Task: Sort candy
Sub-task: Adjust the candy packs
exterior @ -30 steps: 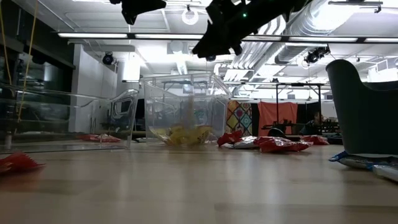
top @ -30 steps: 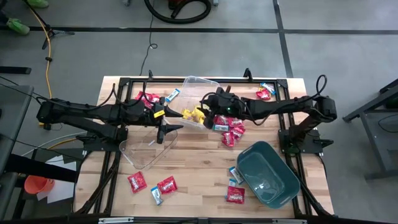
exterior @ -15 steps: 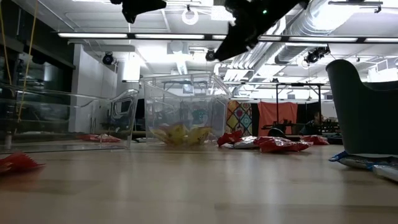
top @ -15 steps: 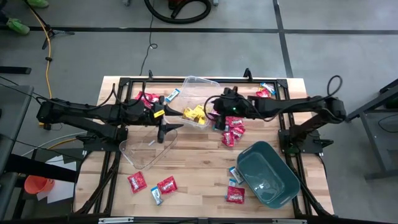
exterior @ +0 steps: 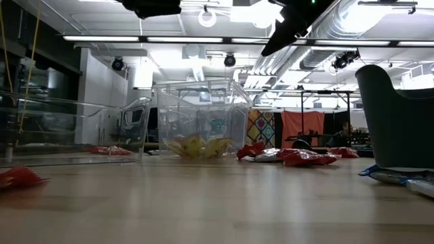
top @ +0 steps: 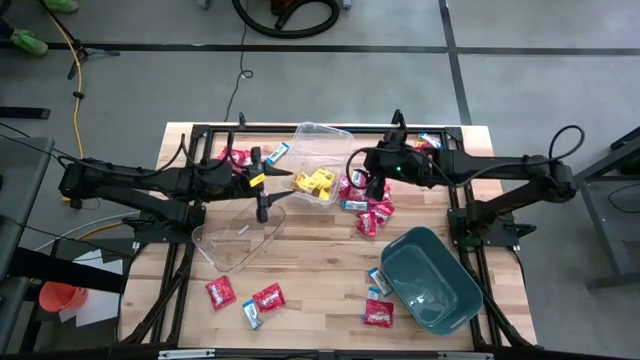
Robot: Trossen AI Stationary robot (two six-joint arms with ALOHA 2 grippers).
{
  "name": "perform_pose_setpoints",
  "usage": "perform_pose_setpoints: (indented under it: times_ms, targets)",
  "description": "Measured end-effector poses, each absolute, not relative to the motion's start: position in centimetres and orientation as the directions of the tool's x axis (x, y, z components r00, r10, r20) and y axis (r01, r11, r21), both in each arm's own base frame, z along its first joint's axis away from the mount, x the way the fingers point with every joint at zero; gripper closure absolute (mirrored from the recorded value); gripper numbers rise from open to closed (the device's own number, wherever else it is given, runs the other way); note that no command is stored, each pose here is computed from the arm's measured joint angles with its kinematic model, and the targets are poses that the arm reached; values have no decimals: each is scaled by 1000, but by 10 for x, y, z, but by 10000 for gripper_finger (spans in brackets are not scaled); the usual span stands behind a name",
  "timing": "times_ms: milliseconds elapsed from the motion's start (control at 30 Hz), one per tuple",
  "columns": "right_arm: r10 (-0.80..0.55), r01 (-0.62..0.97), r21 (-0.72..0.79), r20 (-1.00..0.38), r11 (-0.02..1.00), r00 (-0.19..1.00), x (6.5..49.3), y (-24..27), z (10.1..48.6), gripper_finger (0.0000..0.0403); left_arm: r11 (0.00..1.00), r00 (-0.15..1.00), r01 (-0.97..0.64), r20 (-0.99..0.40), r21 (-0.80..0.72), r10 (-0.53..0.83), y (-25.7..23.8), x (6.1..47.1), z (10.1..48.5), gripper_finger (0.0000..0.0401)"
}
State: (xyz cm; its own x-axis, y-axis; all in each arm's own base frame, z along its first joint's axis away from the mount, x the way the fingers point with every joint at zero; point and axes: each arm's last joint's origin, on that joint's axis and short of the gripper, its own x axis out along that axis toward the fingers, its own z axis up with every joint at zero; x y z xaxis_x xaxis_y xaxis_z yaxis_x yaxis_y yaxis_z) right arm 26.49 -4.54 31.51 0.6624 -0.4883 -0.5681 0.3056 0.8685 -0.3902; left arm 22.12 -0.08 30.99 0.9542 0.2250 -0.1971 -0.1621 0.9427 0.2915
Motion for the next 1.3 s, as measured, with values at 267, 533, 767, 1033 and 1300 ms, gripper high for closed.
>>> perform_pose_setpoints:
  times_ms: [267,533,767,1033,1300]
  targets:
    - [-540,322,-443,-568,837,622,261,-66,315,157,877,918,-246,-191,412,347,6,220,310,196]
    - [-663,488,-451,-558,747,500,251,-92,314,157,836,886,-302,-188,458,424,19,219,310,196]
    - [-689,754,-388,-715,529,115,216,-149,283,157,819,860,-353,-188,451,474,31,218,310,196]
    - [-585,884,-371,-798,284,-147,185,-195,227,157,862,860,-359,-232,356,454,36,217,305,196]
    - [-557,937,-289,-819,194,-137,176,-202,184,157,913,881,-293,-291,284,373,35,227,294,196]
